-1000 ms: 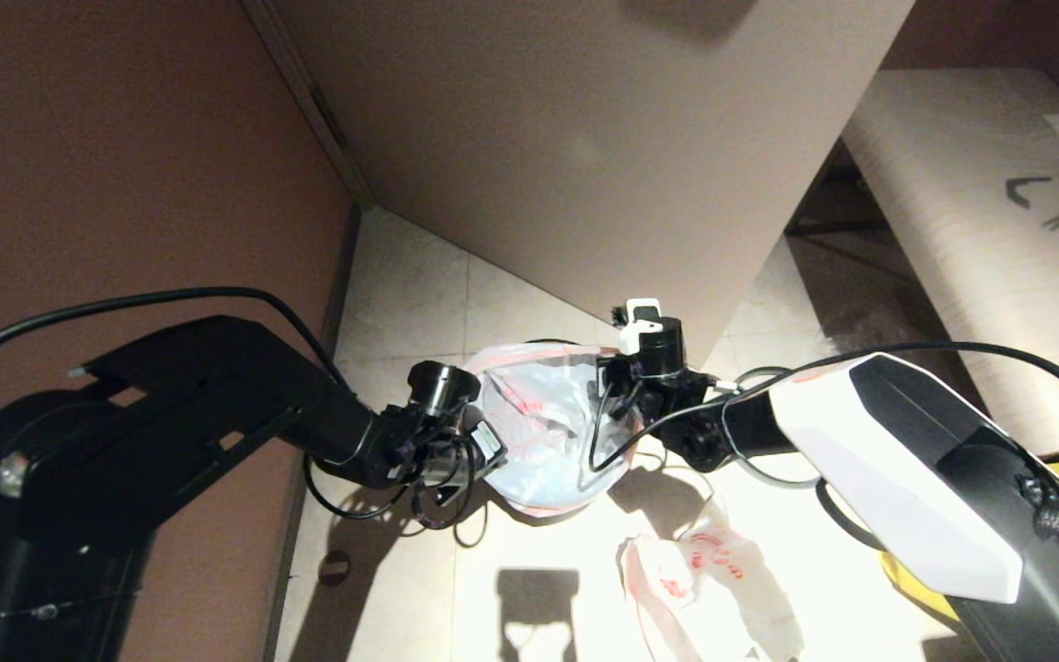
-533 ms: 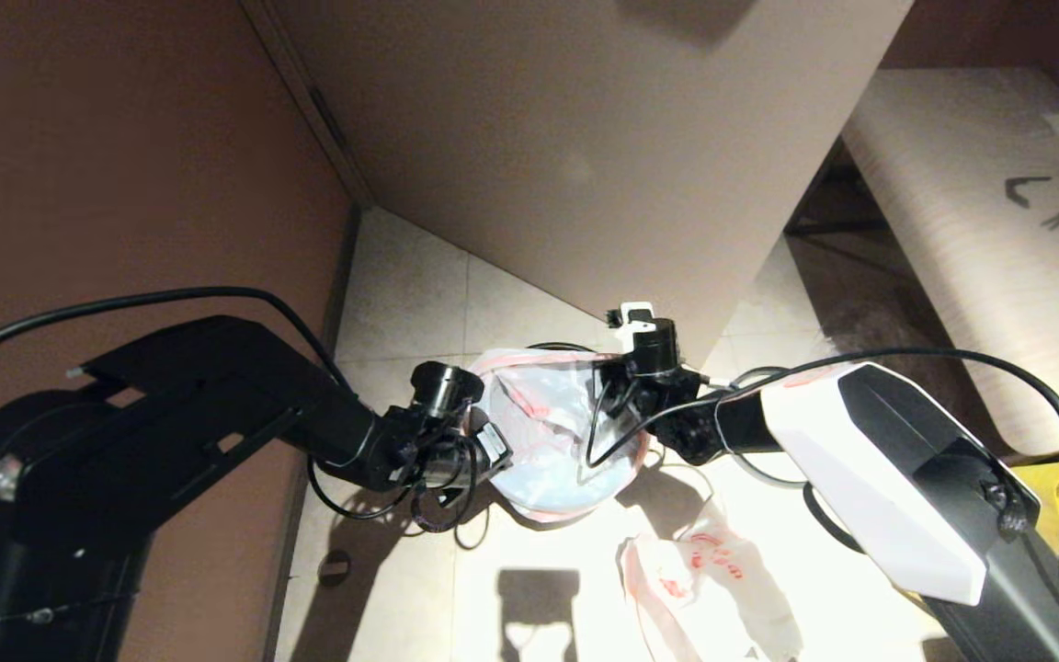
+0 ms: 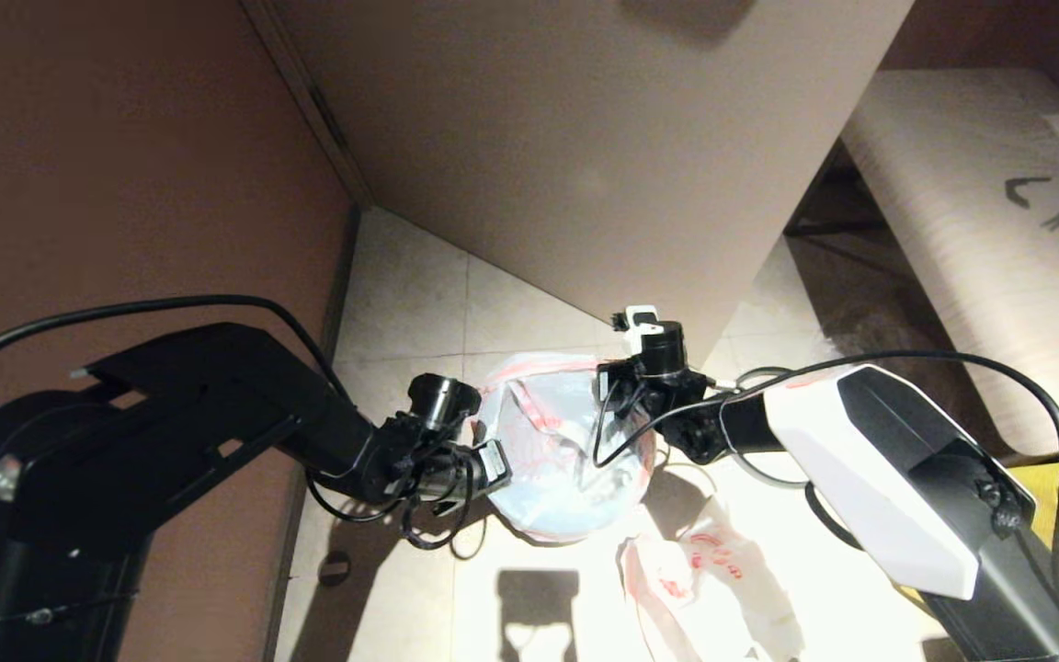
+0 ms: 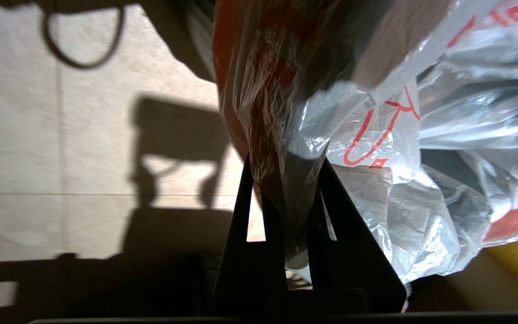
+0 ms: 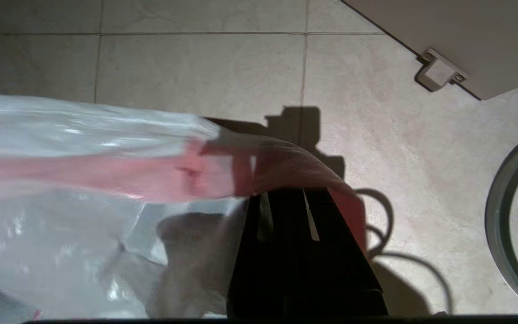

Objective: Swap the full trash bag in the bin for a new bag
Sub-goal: Put the new garbage bag on the trash can

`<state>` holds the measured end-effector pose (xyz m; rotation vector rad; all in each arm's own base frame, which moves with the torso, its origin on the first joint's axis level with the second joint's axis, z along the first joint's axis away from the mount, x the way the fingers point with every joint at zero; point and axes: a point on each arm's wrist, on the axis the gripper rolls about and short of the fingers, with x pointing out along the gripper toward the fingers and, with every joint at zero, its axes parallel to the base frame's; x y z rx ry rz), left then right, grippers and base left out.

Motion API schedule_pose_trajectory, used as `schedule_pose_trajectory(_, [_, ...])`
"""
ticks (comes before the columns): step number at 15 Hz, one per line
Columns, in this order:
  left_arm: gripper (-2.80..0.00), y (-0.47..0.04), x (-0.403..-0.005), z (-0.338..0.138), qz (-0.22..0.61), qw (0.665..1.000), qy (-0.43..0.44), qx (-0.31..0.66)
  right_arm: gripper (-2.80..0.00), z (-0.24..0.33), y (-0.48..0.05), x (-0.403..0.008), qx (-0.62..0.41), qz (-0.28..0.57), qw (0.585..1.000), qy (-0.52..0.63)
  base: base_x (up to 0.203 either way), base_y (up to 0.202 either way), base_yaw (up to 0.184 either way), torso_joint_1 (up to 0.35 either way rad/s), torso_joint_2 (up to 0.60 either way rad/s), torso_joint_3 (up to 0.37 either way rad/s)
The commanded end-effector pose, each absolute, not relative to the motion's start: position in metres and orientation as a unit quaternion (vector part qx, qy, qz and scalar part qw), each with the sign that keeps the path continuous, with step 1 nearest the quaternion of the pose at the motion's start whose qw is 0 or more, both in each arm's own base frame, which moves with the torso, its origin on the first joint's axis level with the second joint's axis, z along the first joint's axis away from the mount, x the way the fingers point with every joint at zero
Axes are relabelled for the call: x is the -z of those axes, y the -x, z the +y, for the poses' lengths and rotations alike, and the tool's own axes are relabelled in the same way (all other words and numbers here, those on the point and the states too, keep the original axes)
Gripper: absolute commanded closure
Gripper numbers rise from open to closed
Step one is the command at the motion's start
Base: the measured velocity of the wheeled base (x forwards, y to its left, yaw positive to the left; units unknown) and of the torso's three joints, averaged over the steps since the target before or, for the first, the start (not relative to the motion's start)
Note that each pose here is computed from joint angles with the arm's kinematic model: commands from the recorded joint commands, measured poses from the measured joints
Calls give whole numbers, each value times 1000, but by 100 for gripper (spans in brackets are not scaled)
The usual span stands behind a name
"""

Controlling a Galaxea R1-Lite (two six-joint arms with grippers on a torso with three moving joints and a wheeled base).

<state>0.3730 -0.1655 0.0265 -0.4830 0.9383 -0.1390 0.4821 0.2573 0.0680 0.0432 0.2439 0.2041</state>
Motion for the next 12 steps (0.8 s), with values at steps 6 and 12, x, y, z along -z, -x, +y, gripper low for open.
schedule_pose_trajectory(6, [0,-373,-14,-166,457,863,203,70,0,261,-483,-53,-106,128,986,-20,0,0,0,0,0,0])
schedule_pose_trajectory(12, [0,-377,-8,-165,443,875,194,40,0,241,-492,-28,-101,175,979,-10,0,0,0,0,0,0])
